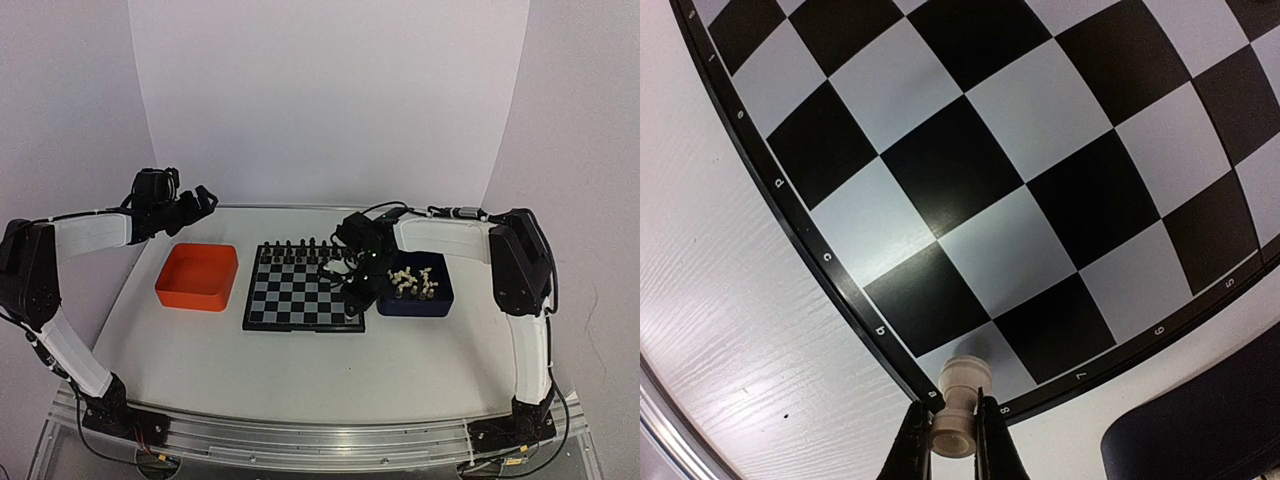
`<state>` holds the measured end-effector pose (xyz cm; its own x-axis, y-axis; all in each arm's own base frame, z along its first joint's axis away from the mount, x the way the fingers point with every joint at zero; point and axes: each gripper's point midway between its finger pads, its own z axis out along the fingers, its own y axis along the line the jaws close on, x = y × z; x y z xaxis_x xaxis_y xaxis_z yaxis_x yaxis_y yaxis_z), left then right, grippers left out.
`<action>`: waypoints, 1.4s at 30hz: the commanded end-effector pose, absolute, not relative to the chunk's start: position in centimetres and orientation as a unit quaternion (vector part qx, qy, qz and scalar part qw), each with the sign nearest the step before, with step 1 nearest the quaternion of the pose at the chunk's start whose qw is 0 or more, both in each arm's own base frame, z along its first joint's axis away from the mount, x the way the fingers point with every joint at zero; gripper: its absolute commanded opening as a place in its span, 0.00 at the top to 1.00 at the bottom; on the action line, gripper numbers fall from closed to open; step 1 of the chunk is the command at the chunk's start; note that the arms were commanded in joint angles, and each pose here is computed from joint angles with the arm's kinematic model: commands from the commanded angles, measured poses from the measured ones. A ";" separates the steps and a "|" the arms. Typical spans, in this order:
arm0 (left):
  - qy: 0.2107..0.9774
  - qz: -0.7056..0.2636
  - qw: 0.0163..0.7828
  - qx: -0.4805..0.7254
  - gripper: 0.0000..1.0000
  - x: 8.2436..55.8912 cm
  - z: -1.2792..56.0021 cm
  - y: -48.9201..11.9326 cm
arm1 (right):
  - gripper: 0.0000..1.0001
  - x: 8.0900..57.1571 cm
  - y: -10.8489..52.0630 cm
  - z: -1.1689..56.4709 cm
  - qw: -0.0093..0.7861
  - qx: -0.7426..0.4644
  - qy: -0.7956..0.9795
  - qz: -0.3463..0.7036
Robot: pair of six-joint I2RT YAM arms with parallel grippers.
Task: Set up the chess pieces on the board
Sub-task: Place the chess piece on the chessboard.
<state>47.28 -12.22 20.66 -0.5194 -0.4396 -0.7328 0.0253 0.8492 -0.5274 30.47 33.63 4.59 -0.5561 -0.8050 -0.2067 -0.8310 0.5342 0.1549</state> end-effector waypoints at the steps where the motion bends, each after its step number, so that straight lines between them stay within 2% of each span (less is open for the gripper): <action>1: 0.820 -0.249 0.500 -0.121 0.00 47.1 22.6 -12.1 | 1.00 30.4 33.6 4.3 0.049 -0.477 0.870 0.115; 26: 0.821 -0.243 0.503 -0.119 0.00 47.6 22.7 -12.1 | 0.99 29.6 33.0 3.4 0.034 -0.492 0.862 0.113; 42: 0.824 -0.245 0.499 -0.113 0.00 48.4 22.3 -12.5 | 0.64 29.9 33.4 4.4 0.048 -0.493 0.861 0.118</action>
